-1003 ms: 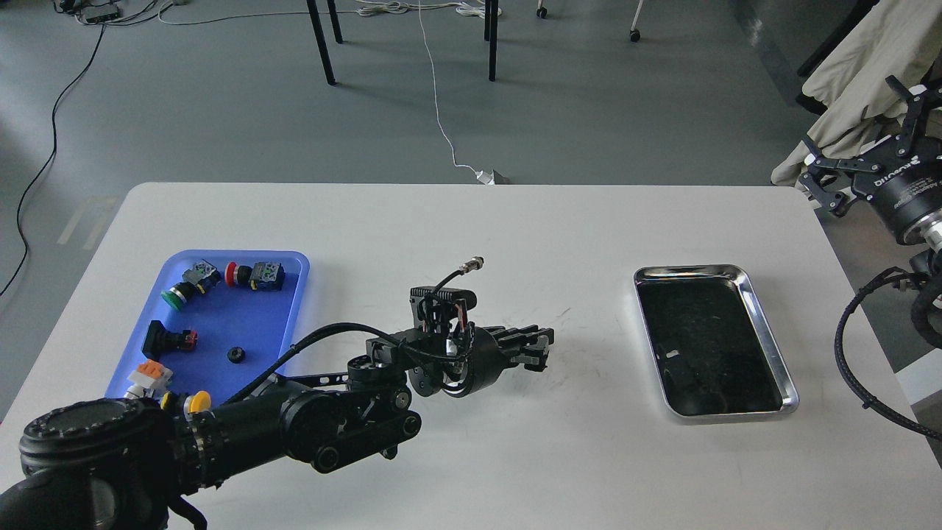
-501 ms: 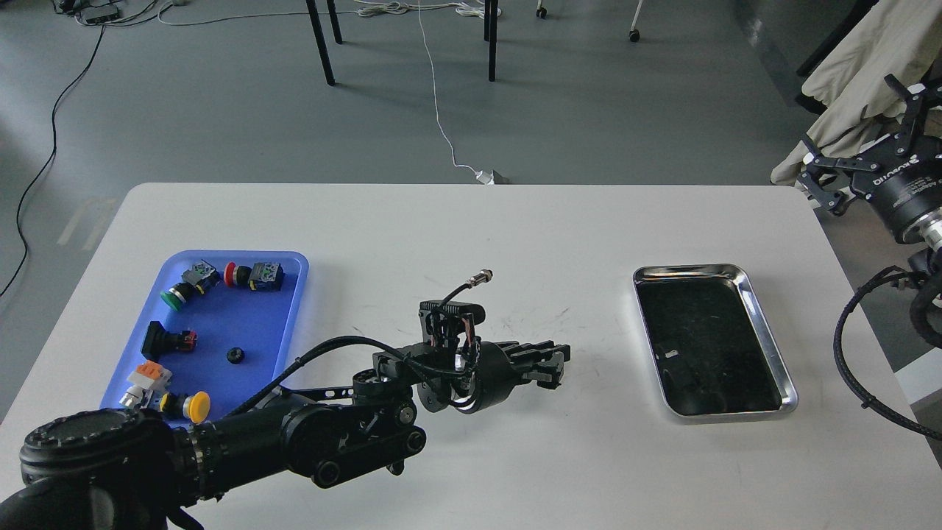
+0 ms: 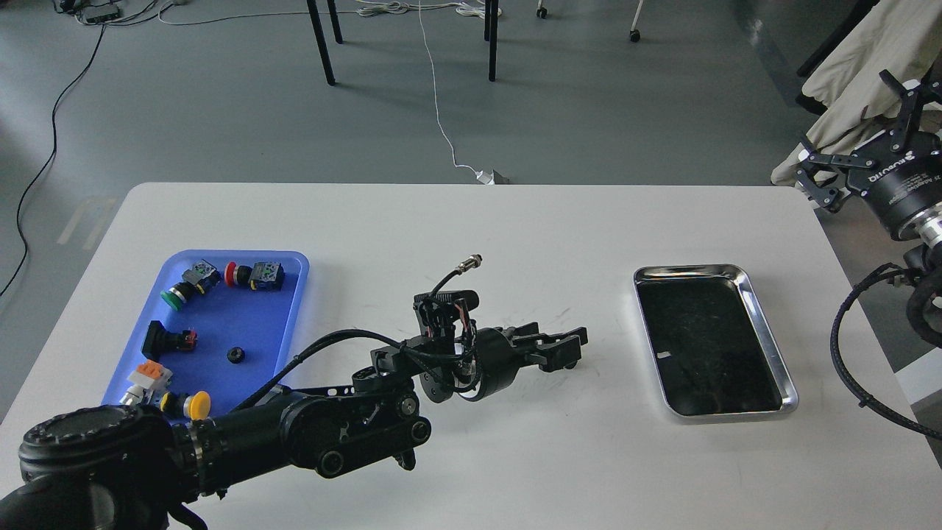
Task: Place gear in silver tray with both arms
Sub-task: 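Release the gear on the table and withdraw the left arm, then reach the right gripper down to the black gear and grasp it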
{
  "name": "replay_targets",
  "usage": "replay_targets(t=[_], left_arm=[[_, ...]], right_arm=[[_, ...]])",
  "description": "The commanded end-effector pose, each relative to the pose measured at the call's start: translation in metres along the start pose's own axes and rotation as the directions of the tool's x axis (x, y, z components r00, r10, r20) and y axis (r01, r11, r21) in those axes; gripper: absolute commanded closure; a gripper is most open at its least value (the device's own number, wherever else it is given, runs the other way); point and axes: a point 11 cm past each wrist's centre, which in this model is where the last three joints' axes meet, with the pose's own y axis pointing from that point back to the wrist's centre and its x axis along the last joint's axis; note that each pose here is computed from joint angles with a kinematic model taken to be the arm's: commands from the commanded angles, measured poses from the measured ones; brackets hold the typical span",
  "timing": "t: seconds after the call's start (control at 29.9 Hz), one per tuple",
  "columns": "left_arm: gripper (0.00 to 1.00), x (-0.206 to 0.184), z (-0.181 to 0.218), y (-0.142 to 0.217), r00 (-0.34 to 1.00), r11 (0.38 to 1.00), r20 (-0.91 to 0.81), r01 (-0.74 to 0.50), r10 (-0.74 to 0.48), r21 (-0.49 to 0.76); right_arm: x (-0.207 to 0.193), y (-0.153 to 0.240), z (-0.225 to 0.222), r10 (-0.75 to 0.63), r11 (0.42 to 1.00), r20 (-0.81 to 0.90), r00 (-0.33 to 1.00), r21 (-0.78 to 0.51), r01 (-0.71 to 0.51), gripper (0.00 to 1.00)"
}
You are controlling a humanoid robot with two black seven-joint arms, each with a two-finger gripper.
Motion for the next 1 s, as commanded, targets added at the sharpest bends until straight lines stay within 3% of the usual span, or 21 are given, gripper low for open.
replay_targets(t=[0.0, 0.23, 0.5, 0.64, 0.8, 0.97], left_arm=[[0.03, 0.043, 0.009, -0.003, 0.991, 0.994, -0.076, -0.110, 0.109, -0.010], [0.03, 0.123, 0.022, 0.009, 0.924, 0.950, -0.244, -0.310, 0.294, -0.033], [0.02, 0.239, -0.062, 0.118, 0.631, 0.821, -0.565, -0.549, 0.532, 0.158], [0.02, 0.259, -0.100, 0.162, 0.516, 0.804, -0.664, -0.548, 0.541, 0.229], [0.02, 0.250, -0.147, 0.195, 0.348, 0.812, -0.795, -0.510, 0.497, 0.284], [0.02, 0.256, -0.158, 0.210, 0.274, 0.783, -0.819, -0.545, 0.504, 0.300]], right_arm=[[-0.011, -0.004, 0.005, -0.030, 0.999, -0.023, 0.999, -0.022, 0.030, 0.01], [-0.056, -0.018, 0.023, -0.167, 0.981, -0.138, 0.976, -0.118, 0.151, 0.01], [-0.118, -0.032, 0.060, -0.315, 0.930, -0.338, 0.887, -0.297, 0.217, 0.01], [-0.149, -0.045, 0.096, -0.464, 0.846, -0.459, 0.758, -0.483, 0.226, 0.01], [-0.181, -0.055, 0.123, -0.638, 0.724, -0.568, 0.520, -0.673, 0.154, 0.01], [-0.207, -0.044, 0.175, -0.829, 0.539, -0.527, 0.188, -0.842, 0.020, 0.01]])
